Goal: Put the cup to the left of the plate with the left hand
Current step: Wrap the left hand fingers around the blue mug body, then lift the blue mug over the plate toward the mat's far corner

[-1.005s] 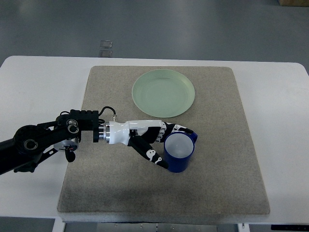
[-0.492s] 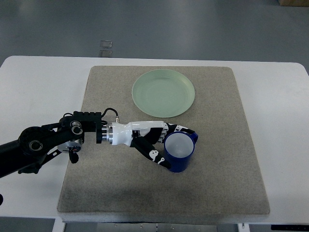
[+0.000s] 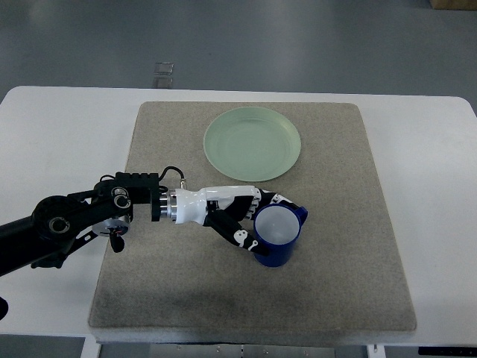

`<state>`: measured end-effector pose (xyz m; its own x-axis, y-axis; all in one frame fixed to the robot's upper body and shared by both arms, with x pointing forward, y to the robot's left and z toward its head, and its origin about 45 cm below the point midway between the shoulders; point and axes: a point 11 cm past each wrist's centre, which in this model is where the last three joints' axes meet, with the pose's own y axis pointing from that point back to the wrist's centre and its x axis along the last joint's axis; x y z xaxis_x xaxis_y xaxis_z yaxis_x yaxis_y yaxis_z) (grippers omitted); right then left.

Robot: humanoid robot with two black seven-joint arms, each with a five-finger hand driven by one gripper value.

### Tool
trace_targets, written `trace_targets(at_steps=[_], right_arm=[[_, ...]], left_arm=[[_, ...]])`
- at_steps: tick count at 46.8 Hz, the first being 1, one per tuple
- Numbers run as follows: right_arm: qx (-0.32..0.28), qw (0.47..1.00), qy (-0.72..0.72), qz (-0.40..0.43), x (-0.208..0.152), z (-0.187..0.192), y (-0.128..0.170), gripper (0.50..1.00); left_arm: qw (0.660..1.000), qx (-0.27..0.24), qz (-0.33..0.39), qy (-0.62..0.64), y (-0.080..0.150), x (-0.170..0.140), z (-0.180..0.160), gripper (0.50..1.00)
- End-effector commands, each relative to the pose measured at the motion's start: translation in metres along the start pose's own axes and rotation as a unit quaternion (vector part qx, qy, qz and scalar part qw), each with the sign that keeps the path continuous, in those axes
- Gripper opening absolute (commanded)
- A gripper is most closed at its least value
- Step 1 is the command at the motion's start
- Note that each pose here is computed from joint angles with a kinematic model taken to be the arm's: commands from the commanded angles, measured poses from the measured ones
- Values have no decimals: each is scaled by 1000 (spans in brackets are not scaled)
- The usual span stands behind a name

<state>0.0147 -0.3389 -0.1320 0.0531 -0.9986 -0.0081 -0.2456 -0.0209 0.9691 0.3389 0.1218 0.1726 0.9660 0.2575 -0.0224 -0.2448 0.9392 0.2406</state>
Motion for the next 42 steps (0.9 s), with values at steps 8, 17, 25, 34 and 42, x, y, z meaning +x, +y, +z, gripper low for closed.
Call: trace_targets(at_steps=[8,17,25,34,42], right_arm=[[0,1000,0,0,0,0,0,932],[0,1000,0,0,0,0,0,932],[0,1000,0,0,0,0,0,932],[0,1000,0,0,0,0,0,932],[0,1000,0,0,0,0,0,932]], left_arm=[[1000,-2,-1,1,-2,-1,0,795],[1000,-2,-1,2,-5,-2,0,733],[1000,0,13,2,-7,3,-3,692],[999,-4,38,-5,-6,11,-1,662],[998,-14,64,-6,-6,18,5,632]])
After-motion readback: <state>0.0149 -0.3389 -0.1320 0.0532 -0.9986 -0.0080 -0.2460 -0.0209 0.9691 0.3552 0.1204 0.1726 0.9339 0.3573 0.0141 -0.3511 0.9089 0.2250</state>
